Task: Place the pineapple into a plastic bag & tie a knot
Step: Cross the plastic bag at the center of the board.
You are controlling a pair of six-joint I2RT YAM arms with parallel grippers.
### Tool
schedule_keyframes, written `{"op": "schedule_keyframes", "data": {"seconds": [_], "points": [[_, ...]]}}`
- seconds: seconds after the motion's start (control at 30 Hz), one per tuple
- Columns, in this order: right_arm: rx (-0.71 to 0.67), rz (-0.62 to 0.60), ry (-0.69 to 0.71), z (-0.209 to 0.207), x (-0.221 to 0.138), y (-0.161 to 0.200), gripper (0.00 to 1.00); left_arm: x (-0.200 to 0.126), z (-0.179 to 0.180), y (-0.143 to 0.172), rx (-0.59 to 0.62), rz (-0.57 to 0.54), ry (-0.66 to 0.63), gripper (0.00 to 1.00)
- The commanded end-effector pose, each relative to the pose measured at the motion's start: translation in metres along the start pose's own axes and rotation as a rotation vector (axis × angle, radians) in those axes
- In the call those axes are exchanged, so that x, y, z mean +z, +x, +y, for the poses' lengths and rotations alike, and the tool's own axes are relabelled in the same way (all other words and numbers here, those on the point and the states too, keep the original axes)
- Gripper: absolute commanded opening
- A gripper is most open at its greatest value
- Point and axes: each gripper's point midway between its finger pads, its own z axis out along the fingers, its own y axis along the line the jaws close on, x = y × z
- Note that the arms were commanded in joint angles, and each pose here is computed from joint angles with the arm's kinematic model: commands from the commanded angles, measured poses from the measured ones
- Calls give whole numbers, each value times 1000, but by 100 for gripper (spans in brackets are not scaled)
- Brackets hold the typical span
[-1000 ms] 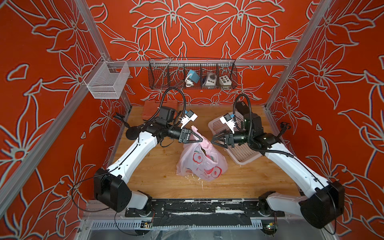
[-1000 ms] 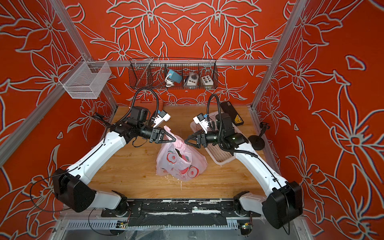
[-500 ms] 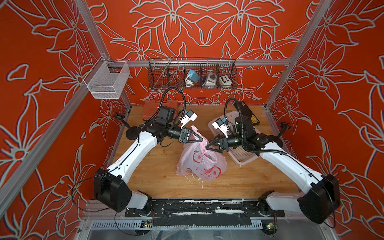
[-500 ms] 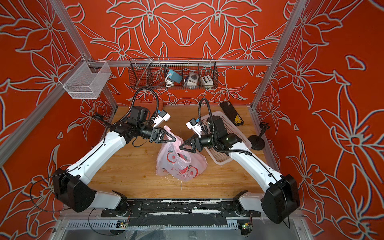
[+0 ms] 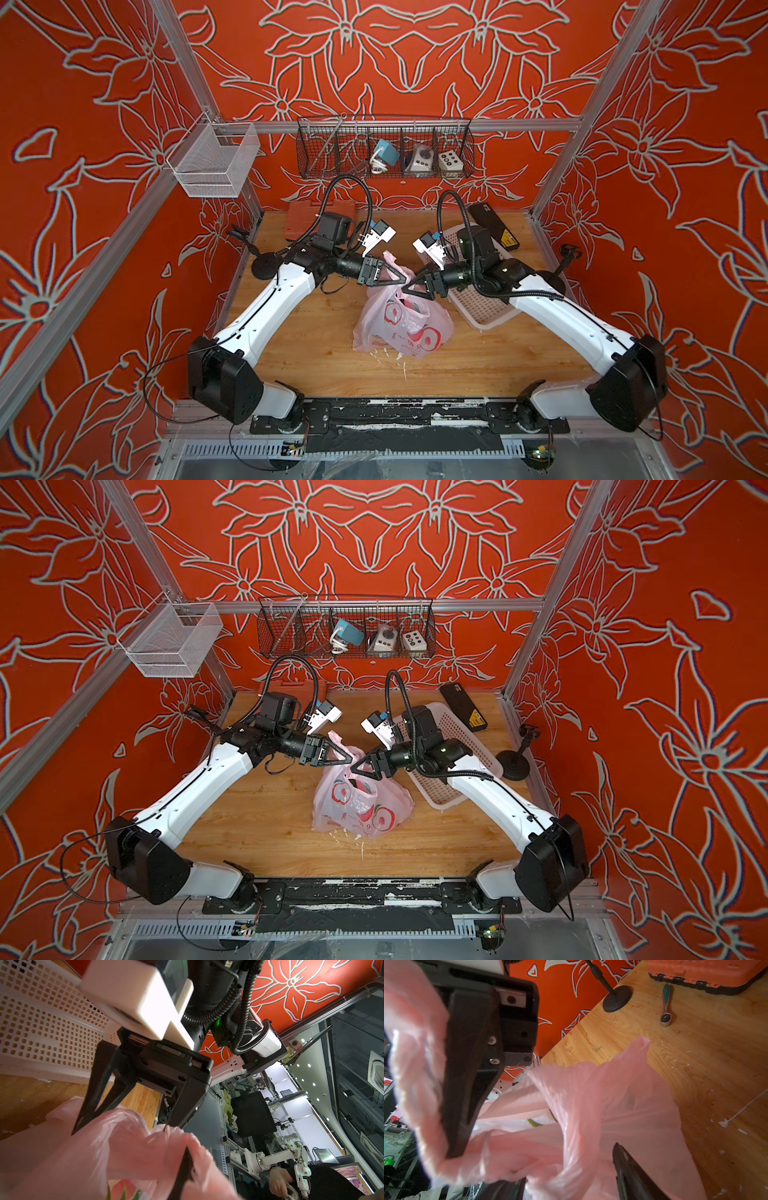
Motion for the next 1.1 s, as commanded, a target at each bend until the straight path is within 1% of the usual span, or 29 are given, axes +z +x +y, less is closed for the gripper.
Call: {"op": "schedule_keyframes", "data": {"seconds": [0.0, 0.17, 0.3, 0.4, 0.5, 0.67, 0.83, 0.93, 1.0, 1.03, 1.07], "points": [[-67, -15, 67, -5, 5, -14, 72, 3, -19, -1, 53, 13, 63, 0], [-130, -54, 108, 2, 4, -28, 78, 4, -19, 0, 48, 18, 65, 0], [-172, -107, 136, 8, -5, -38, 82, 4, -20, 1, 50, 20, 67, 0], [-191, -147, 91, 19, -4, -44, 83, 4, -21, 1, 52, 19, 70, 0], [-194, -163, 23, 29, 4, -46, 80, 5, -22, -1, 56, 16, 77, 0], [-177, -158, -57, 41, 21, -47, 72, 5, -24, 0, 55, 17, 80, 0], [-160, -203, -114, 56, 25, -56, 60, 6, -23, 2, 46, 20, 80, 0], [-152, -183, -150, 63, 33, -54, 48, 6, -22, 2, 47, 16, 79, 0], [-144, -165, -171, 67, 40, -51, 35, 6, -21, 1, 44, 9, 76, 0], [-135, -161, -176, 67, 42, -50, 31, 6, -20, 0, 41, 5, 72, 0], [-123, -163, -184, 69, 44, -50, 24, 7, -18, 0, 37, 2, 66, 0]]}}
